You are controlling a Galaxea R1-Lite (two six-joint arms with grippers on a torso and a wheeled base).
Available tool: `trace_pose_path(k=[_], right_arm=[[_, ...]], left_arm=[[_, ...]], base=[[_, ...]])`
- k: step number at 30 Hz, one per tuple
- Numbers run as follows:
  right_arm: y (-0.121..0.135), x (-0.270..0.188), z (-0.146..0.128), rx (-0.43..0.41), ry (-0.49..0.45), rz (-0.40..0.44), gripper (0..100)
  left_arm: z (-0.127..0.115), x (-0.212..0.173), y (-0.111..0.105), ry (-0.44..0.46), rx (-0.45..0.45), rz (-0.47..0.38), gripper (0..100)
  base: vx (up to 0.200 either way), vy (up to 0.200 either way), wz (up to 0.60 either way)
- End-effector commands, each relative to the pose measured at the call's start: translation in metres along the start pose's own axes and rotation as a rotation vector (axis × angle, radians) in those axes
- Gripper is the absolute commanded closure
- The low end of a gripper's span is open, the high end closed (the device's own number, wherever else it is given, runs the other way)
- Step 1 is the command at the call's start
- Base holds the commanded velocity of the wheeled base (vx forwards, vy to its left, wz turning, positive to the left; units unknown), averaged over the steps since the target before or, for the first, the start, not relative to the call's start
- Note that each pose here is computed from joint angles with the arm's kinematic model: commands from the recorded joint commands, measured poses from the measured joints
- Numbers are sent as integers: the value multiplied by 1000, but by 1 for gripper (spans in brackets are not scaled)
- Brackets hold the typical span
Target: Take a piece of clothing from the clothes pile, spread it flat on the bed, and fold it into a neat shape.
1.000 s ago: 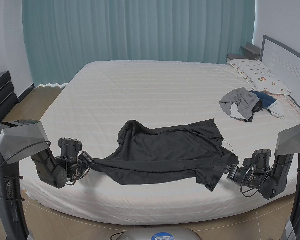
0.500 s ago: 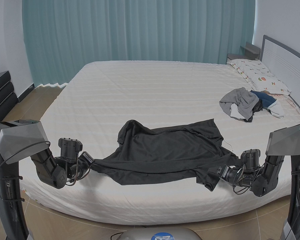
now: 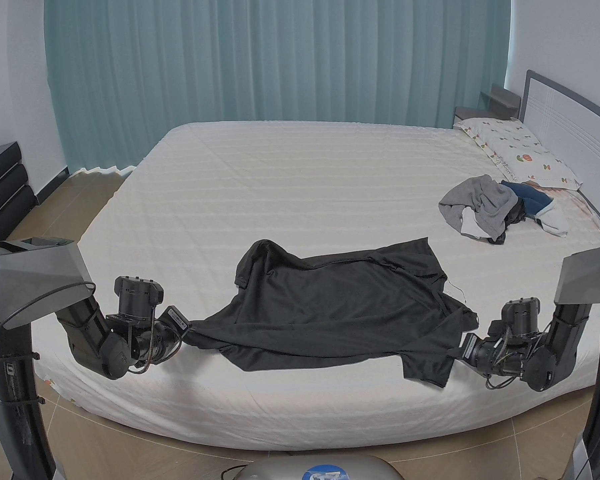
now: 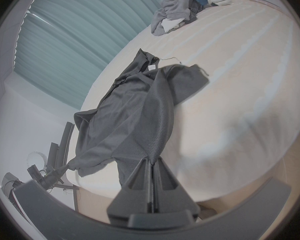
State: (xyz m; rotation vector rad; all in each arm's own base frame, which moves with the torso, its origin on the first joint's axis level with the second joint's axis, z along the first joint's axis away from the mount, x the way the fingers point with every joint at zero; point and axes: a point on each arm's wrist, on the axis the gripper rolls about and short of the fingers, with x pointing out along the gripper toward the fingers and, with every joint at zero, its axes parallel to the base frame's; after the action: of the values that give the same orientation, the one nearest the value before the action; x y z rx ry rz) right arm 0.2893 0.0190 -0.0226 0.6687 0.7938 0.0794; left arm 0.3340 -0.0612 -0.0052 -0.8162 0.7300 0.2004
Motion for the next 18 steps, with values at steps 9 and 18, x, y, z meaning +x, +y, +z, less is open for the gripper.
trace_pose_path(k=[9,18], right_arm=[[-37,-61,2,-91,-2,-122,100],[-44,-58,1,-101,57,-169,100]], left_arm=[[-35,-32,-7,190,154,90,100],[-59,-32,-5,256,218,112,100]], base=[[0,0,0],[0,0,0]])
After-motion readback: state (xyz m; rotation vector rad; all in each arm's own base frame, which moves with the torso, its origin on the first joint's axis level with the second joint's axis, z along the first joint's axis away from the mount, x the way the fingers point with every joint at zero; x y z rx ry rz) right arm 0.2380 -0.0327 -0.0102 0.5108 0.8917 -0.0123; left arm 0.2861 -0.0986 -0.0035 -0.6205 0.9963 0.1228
